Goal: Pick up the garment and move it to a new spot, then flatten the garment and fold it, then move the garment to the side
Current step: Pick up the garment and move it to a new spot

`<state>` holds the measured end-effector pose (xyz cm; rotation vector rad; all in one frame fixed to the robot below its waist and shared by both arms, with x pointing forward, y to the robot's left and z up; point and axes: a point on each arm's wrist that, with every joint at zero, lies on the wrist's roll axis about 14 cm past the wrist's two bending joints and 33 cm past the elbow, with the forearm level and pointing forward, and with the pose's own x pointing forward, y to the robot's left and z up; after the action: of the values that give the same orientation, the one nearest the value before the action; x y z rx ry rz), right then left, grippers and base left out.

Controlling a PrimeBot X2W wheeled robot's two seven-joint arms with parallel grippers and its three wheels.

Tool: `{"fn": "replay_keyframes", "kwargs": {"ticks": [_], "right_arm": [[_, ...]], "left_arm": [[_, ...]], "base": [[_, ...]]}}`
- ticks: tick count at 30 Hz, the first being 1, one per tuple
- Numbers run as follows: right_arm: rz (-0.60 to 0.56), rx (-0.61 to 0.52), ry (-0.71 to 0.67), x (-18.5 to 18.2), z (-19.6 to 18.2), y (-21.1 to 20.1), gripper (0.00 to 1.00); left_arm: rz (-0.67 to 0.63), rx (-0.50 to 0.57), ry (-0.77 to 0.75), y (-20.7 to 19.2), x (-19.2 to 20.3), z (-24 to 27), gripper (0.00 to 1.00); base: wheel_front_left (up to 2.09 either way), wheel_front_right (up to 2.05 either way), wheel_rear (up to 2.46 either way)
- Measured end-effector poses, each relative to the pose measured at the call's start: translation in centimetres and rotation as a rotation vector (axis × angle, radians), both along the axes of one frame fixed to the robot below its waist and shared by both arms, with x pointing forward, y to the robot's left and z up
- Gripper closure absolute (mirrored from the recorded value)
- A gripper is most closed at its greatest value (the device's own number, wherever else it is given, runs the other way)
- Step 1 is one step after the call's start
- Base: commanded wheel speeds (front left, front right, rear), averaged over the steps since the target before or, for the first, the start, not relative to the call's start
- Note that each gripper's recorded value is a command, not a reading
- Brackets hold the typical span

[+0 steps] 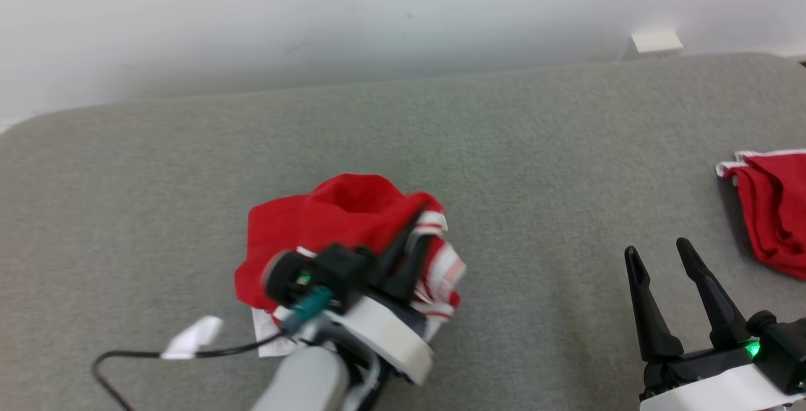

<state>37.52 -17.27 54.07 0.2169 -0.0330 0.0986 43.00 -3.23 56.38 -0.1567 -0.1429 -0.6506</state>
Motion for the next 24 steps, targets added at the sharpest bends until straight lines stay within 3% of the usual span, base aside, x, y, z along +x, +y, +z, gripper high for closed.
{"fn": "replay_keyframes", "kwargs": {"ticks": [4, 8, 9, 10, 17, 24], "right_arm": [[-0.043, 0.009, 0.031, 0.0, -1.2, -1.3, 0.0], [-0.077, 0.011, 0.045, 0.0, -1.9, -2.3, 0.0], [-0.083, 0.009, 0.048, 0.0, -2.1, -2.5, 0.0], [-0.089, 0.009, 0.047, 0.0, -2.1, -2.6, 0.0], [-0.063, 0.018, 0.033, 0.3, -1.6, -1.8, 0.0], [-0.016, 0.016, 0.013, 0.8, -0.7, -0.4, 0.0]], "left_arm": [[-0.185, 0.05, 0.09, -5.1, -2.1, -3.9, 1.0], [-0.287, 0.085, 0.185, -7.5, -3.9, -7.7, 1.0], [-0.298, 0.077, 0.193, -7.8, -4.1, -8.0, 0.7], [-0.303, 0.071, 0.195, -8.1, -4.2, -8.0, 0.0], [-0.209, 0.008, 0.078, -6.6, -2.7, -4.1, 0.0], [0.102, 0.043, -0.003, 3.1, 0.5, -2.4, 0.0]], "base": [[0.0, 0.0, 0.0], [0.0, 0.0, 0.0], [0.0, 0.0, 0.0], [0.0, 0.0, 0.0], [0.0, 0.0, 0.0], [0.0, 0.0, 0.0]]}}
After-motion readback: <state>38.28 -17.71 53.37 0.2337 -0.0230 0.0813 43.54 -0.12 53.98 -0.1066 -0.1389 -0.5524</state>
